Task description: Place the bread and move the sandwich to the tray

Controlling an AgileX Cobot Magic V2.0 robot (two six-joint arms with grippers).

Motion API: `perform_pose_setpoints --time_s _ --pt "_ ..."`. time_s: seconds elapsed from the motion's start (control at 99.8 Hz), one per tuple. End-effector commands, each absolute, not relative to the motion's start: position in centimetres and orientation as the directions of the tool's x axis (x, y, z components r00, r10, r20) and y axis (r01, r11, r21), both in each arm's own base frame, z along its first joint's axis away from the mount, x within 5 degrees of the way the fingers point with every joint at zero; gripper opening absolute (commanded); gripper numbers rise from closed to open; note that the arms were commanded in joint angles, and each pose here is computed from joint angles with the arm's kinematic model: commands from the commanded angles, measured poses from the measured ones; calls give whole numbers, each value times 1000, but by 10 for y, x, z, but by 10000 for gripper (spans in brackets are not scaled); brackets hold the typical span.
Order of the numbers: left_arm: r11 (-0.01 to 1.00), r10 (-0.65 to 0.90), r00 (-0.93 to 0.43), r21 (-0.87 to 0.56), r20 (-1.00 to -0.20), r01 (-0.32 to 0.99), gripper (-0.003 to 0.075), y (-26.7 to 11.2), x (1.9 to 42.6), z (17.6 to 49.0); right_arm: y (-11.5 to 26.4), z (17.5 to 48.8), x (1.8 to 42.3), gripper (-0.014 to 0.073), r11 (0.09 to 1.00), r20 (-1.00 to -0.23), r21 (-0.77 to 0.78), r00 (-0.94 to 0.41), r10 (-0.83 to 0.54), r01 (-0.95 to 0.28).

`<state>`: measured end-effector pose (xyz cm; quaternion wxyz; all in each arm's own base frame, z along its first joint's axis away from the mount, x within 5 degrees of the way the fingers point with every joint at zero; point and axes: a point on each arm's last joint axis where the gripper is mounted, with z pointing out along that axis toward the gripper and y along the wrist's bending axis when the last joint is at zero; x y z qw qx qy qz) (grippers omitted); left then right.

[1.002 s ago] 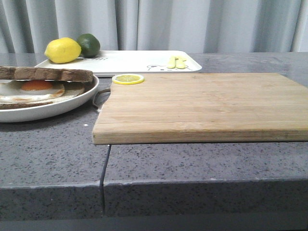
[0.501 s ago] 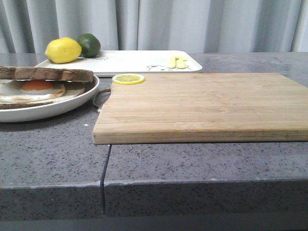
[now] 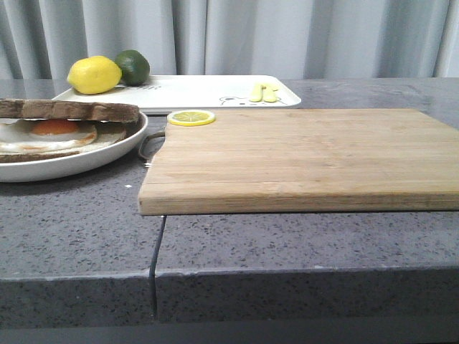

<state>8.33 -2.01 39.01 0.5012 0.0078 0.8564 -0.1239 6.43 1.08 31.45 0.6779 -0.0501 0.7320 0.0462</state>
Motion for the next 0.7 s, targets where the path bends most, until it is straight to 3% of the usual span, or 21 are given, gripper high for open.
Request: perform_pose_setpoints --time_s 0.0,0.691 --pt "963 -142 -422 -224 -895 150 536 -21 86 405 9 328 64 530 994 -1000 -7 6 -6 -111" --pt "963 -150 -390 -224 -908 149 536 -20 87 408 9 328 64 530 994 -1000 -7 7 -6 -111"
